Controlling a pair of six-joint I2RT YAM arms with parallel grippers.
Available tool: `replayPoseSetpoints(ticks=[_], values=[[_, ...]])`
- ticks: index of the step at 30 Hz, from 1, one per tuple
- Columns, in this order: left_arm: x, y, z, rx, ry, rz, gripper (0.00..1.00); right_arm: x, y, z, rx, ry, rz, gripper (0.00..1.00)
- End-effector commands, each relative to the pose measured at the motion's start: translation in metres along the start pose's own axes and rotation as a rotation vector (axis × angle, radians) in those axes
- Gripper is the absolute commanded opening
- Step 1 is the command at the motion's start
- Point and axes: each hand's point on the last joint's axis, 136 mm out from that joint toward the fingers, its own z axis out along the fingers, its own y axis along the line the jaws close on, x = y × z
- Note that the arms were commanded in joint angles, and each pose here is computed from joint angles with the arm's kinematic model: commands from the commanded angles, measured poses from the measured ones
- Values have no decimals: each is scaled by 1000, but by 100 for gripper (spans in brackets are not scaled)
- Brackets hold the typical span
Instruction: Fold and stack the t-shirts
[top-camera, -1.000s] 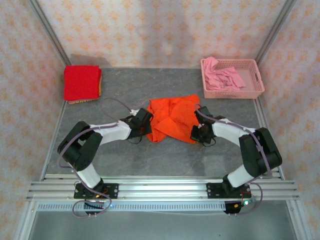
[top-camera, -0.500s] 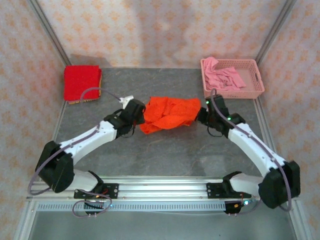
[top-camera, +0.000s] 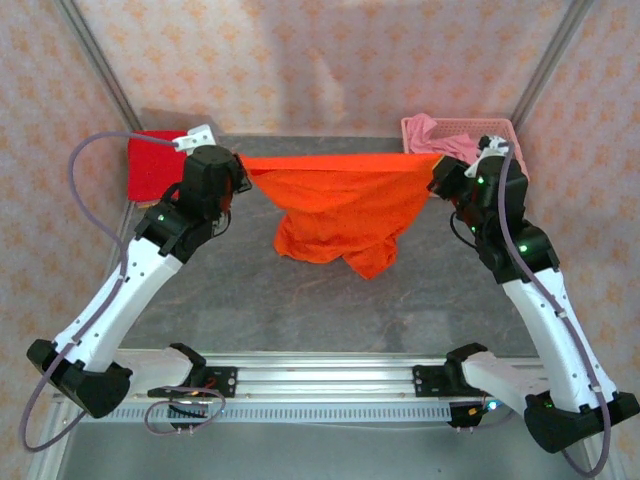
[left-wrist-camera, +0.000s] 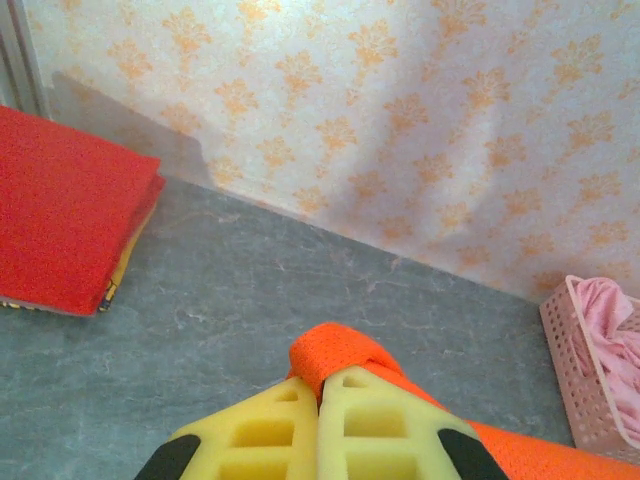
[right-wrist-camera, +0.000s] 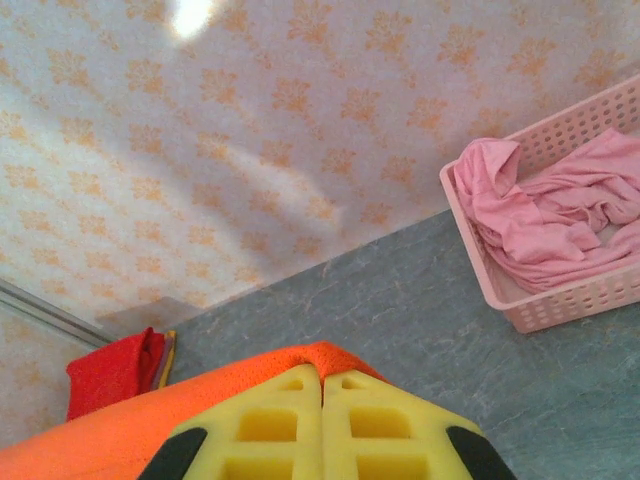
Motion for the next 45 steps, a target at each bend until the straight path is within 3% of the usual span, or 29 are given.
replayPoseSetpoints(ticks=[1,10,19,24,28,34,40,45], values=[[10,18,2,-78,35,63,0,1,-9,6,41,7,-29,0],[17,34,13,-116,64,31,0,38,-14,52,66,186,-52,0],[-41,84,-46,-221,-93,54,0,52,79,143,-197,340,-120,0],[-28,76,-59,-119,-29,37,0,46,86,171,-172,349,-171,0],[11,39,-49,7,85,6,0,39,50,172,-83,360,-158,0],[83,-59,-43,221,279,6,0,45,-35,158,76,412,-120,0],[149,-164,-54,420,453,85,0,64,-96,148,178,488,-110,0],[211,-222,-63,533,609,147,0,83,-136,151,281,540,-113,0]])
